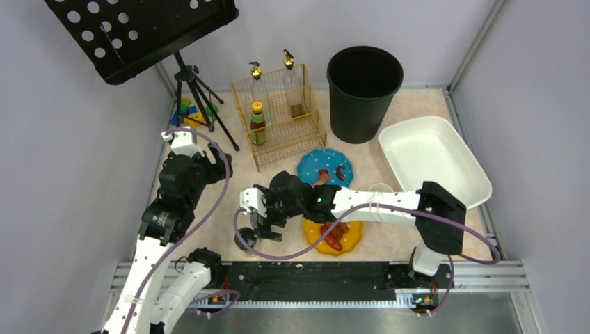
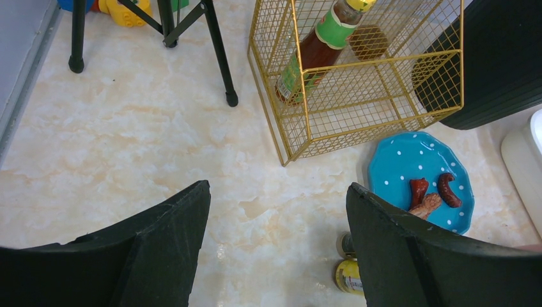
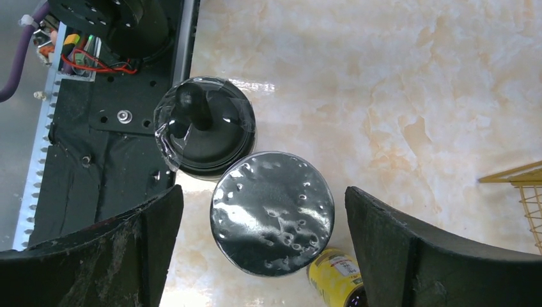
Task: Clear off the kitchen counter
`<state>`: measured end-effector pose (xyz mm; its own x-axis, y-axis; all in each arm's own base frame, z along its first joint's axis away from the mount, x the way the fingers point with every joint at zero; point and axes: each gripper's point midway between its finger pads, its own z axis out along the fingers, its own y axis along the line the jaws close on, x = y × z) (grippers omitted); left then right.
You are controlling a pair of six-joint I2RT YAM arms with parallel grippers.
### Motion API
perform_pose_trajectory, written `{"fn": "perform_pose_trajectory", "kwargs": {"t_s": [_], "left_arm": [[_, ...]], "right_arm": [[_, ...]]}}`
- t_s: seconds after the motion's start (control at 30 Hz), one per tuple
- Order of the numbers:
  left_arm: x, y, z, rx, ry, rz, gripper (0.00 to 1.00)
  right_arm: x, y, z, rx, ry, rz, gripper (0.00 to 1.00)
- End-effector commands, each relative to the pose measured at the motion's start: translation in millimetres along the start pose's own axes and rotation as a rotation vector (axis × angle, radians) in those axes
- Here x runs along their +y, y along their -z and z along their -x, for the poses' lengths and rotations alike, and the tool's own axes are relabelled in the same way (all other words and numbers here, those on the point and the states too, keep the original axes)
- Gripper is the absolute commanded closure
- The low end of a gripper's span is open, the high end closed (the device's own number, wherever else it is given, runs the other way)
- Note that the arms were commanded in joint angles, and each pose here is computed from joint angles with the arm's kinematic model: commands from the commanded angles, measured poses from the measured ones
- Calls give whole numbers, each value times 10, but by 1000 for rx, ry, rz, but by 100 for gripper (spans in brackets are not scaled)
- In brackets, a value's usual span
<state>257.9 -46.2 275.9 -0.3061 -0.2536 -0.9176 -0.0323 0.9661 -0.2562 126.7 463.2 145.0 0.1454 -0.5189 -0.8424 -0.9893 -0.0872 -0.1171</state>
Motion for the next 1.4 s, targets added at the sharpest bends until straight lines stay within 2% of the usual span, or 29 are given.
{"fn": "perform_pose_trajectory", "kwargs": {"t_s": [0.0,0.17,0.43,0.57,0.67,0.97,1.23,1.37], "left_arm": [[-36,10,114,-40,7,-18,18],[-39,7,115,-40,7,-19,18],[-42,-2,110,-36,8,-19,18],[-37,-4,103,-35,8,-18,18],[-34,-5,108,-36,7,-16,18],[-23,-11,99,-34,8,-10,18],[9,9,124,-48,12,5,18],[9,0,120,-46,11,6,18]], "right_arm": [[-64,-37,246,-69,2,15,7],[-53,-44,221,-61,-8,30,20],[-115,0,313,-64,-4,6,68],[-178,85,454,-95,7,-27,79],[-205,189,618,-130,8,-46,85],[-314,746,1346,-344,19,-143,100],[-767,1236,1801,-385,-12,-398,100],[-1198,1531,1947,-391,-56,-607,100]]}}
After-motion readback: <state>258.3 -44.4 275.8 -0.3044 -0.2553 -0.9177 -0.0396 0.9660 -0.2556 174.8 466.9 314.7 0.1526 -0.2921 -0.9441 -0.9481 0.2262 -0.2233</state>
